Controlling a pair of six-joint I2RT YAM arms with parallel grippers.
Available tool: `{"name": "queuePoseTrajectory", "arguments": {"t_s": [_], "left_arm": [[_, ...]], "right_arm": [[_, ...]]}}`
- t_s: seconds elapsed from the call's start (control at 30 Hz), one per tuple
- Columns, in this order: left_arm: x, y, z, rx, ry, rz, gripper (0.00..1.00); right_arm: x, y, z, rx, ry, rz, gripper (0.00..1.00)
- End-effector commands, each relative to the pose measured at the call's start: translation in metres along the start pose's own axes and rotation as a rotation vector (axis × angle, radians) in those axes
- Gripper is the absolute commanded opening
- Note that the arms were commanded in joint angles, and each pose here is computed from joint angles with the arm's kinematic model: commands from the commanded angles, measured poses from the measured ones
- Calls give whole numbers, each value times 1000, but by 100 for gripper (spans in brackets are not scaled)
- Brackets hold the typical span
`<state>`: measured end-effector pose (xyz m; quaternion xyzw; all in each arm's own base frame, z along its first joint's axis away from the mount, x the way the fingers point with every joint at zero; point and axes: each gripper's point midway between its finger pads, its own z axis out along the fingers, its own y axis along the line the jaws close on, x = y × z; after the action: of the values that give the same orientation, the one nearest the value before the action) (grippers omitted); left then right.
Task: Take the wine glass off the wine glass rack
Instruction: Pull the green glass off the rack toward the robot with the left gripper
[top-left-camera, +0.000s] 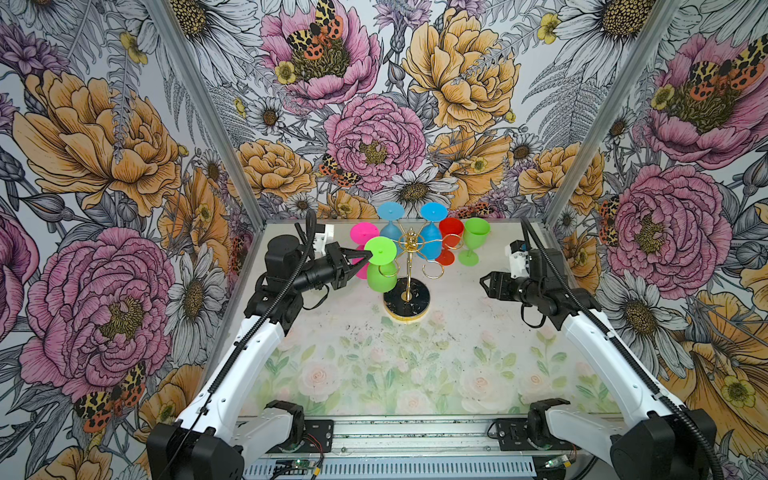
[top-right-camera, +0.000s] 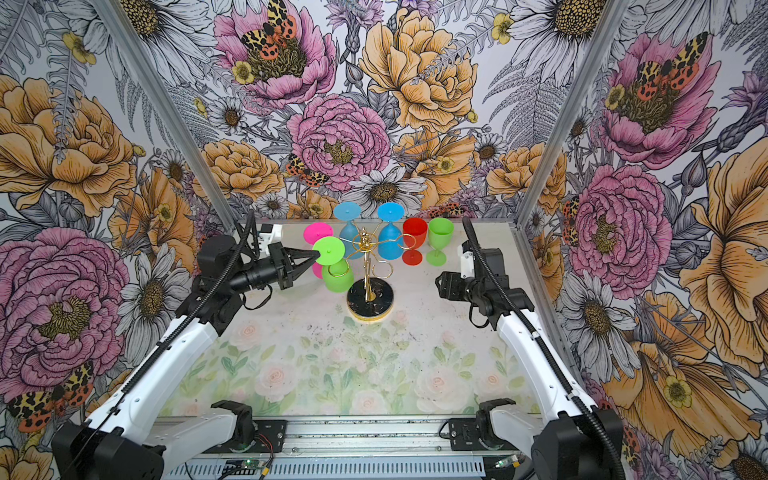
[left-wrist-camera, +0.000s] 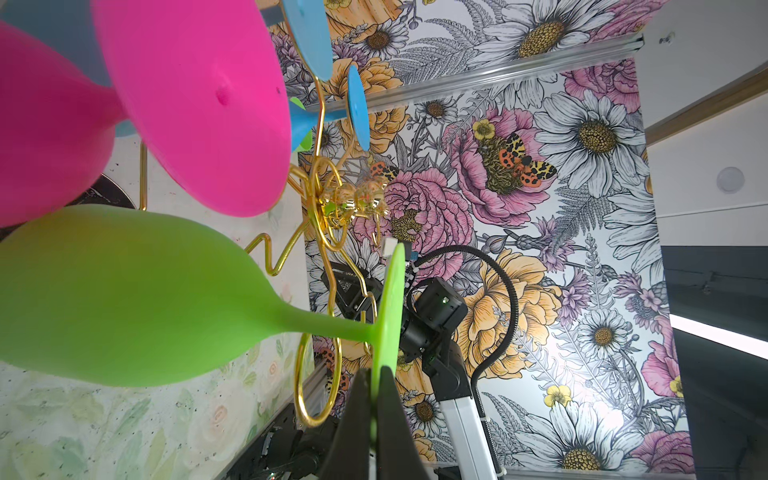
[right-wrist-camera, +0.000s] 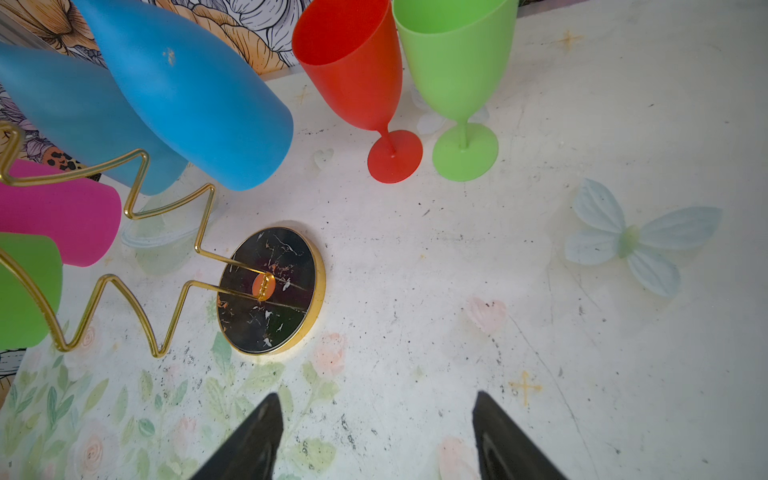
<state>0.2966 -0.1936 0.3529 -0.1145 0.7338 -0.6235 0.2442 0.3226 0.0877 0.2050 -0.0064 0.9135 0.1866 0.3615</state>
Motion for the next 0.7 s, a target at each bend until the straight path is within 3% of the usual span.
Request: {"name": "queuePoseTrajectory", "arguments": {"t_s": [0.0, 0.43, 0.67], "left_arm": [[5, -4, -9, 23, -1, 15, 0], [26, 0, -40, 59, -28, 25, 0], [45, 2, -48, 83, 31, 46, 0]], "right_arm": [[-8, 8, -5, -24, -33, -7, 73], [-8, 12, -5, -45, -28, 5, 73], [-9, 14, -7, -57, -31, 22, 73]]}}
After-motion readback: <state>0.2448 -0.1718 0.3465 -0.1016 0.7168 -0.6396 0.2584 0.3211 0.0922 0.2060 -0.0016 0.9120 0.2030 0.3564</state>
